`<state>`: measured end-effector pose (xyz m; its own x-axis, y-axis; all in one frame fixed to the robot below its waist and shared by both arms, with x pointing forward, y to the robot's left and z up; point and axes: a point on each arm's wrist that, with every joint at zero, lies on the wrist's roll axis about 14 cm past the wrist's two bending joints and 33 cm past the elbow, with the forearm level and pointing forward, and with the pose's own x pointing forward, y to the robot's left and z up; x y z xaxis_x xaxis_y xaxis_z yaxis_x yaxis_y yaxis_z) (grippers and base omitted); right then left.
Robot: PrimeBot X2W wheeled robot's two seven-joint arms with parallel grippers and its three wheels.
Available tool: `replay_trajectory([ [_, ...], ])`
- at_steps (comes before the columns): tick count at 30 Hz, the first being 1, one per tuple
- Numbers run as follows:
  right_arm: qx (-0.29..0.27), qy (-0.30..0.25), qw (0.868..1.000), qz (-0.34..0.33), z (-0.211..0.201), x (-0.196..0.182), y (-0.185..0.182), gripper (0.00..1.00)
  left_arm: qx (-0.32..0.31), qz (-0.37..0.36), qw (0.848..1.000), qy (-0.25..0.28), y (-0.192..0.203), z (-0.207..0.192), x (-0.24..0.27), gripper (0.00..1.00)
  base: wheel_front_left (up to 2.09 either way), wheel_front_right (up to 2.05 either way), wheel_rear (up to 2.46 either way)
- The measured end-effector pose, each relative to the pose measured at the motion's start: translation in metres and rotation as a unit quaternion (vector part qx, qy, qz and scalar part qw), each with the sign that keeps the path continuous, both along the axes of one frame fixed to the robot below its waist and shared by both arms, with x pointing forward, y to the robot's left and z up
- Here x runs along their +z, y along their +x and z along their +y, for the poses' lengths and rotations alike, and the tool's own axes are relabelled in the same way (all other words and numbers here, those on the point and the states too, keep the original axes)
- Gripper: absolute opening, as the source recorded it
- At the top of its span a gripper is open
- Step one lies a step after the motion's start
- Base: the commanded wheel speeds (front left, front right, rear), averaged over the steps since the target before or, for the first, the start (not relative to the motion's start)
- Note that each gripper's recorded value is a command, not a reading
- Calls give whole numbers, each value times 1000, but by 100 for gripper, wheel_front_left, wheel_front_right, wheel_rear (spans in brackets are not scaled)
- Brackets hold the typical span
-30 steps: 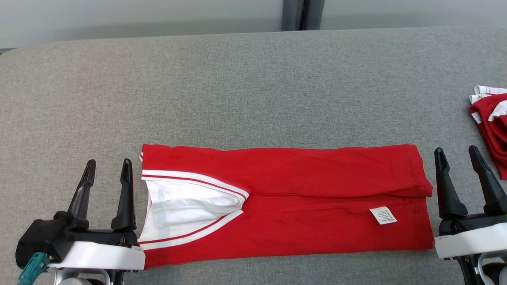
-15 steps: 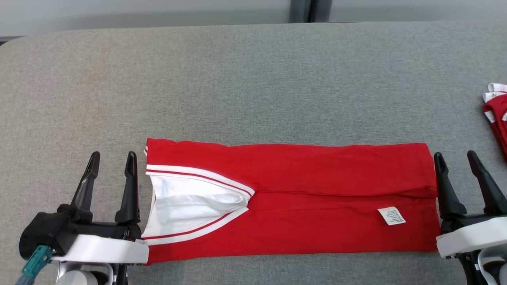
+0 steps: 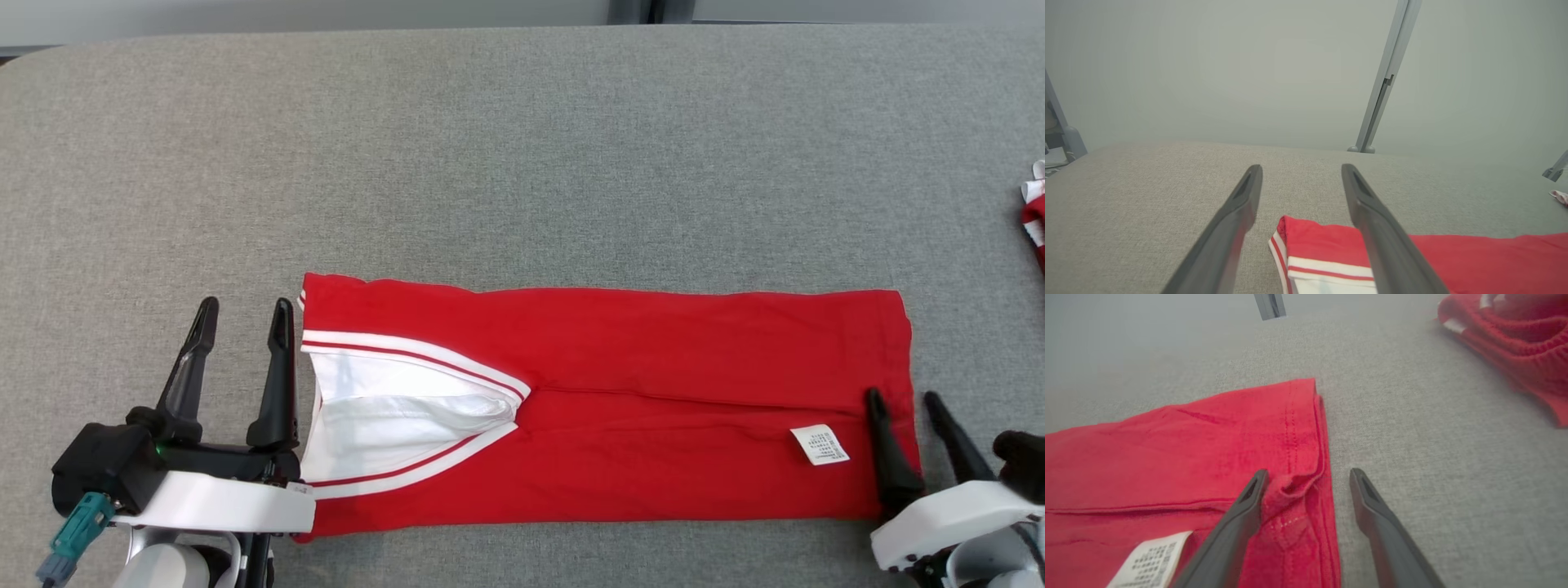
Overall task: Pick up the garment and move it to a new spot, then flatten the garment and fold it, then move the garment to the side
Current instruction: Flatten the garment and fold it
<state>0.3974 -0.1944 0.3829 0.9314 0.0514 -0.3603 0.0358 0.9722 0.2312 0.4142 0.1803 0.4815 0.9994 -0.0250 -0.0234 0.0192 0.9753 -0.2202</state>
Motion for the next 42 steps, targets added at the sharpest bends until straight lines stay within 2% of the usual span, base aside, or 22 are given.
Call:
replay_trajectory([
  [11,-4,43,998,40,14,-26,-12,100,-5,0,1000,1,2,-1,-2,100,0,0,0],
  [12,-4,45,998,39,15,-26,-12,83,-6,-1,1000,1,2,-2,-2,100,0,0,0],
  [13,-4,46,998,40,16,-27,-12,38,-6,-1,1000,0,2,-2,-1,100,0,0,0],
  [14,-4,49,998,41,16,-28,-13,2,-6,-1,1000,1,3,-1,-1,100,0,0,0],
  [24,-21,58,998,35,4,-27,-13,0,-4,-5,1000,-2,2,-1,0,100,0,0,0],
  [36,-106,-23,994,-23,-101,14,-3,0,-12,-11,1000,-3,3,-4,3,100,0,0,0],
  [39,-98,-19,995,-31,-95,21,0,0,-10,-13,1000,-4,3,-4,4,100,0,0,0],
  [42,-67,-2,996,-56,-69,38,7,0,-11,-14,1000,-6,2,-5,5,100,0,0,0],
])
